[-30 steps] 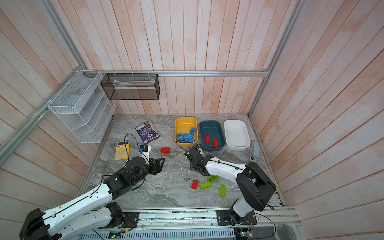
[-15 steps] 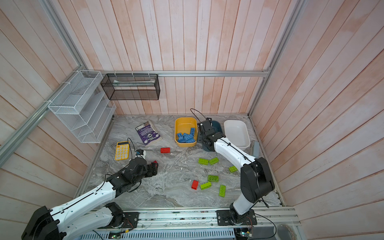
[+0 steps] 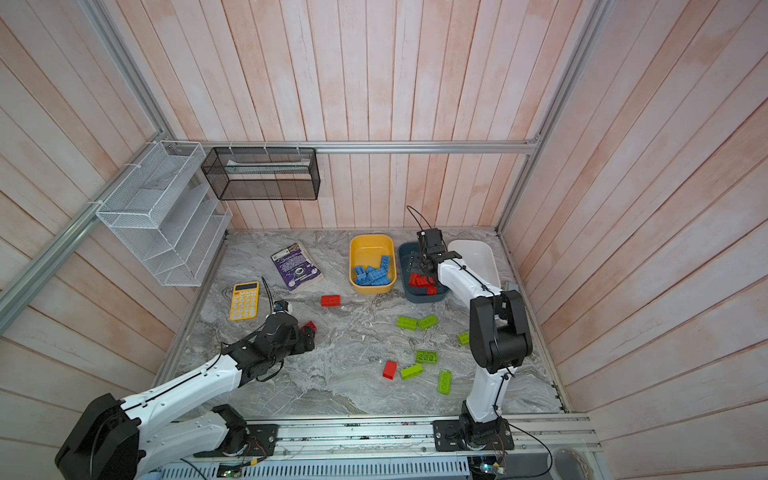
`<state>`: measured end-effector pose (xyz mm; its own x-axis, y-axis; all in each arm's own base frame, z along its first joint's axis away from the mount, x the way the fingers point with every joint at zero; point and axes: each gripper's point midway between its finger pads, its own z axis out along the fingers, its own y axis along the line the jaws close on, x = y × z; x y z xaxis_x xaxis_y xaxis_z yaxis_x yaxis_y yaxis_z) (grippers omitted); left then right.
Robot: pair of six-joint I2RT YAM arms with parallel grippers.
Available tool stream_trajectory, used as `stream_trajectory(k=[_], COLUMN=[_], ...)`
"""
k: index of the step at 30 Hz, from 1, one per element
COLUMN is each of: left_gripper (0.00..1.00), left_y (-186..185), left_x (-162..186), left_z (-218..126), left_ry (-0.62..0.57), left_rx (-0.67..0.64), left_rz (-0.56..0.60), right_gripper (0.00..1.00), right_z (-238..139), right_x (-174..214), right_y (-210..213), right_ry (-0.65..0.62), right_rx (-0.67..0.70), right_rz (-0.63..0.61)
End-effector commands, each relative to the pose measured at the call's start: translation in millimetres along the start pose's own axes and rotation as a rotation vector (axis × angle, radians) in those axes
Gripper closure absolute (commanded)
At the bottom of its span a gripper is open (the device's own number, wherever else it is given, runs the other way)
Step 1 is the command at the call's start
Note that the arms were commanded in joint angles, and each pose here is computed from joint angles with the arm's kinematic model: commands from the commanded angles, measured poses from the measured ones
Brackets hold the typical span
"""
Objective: Sort the legos into containers by color
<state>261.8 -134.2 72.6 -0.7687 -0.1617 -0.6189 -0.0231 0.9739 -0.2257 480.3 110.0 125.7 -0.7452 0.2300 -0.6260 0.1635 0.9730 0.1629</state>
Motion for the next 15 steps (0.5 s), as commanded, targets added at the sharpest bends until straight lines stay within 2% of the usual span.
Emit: stream_trajectory(k=[1,11,15], left_gripper=[0.05,0.02,0.02], left_y=[2.3,-18.5,-23.1], left_x=[4.4,6.5,-1.6], left_z=[6.4,31.7,43.3], left_ry=[0.028,0.074,0.075], left_rx=[0.0,0.074,0.05], left_rz=[-0.006,-0.036,-0.015], right_gripper=[0.12,0.11,0.12], right_z=[2.6,-26.4,-34.9], right_x=[-8.2,-2.4,8.7], right_y=[6.4,8.4,8.5], right_ry=[-0.012,-0.068,-0.057], right_rx=[-0.03,-0.116,-0.15], right_rz=[0.005,0.036,0.045])
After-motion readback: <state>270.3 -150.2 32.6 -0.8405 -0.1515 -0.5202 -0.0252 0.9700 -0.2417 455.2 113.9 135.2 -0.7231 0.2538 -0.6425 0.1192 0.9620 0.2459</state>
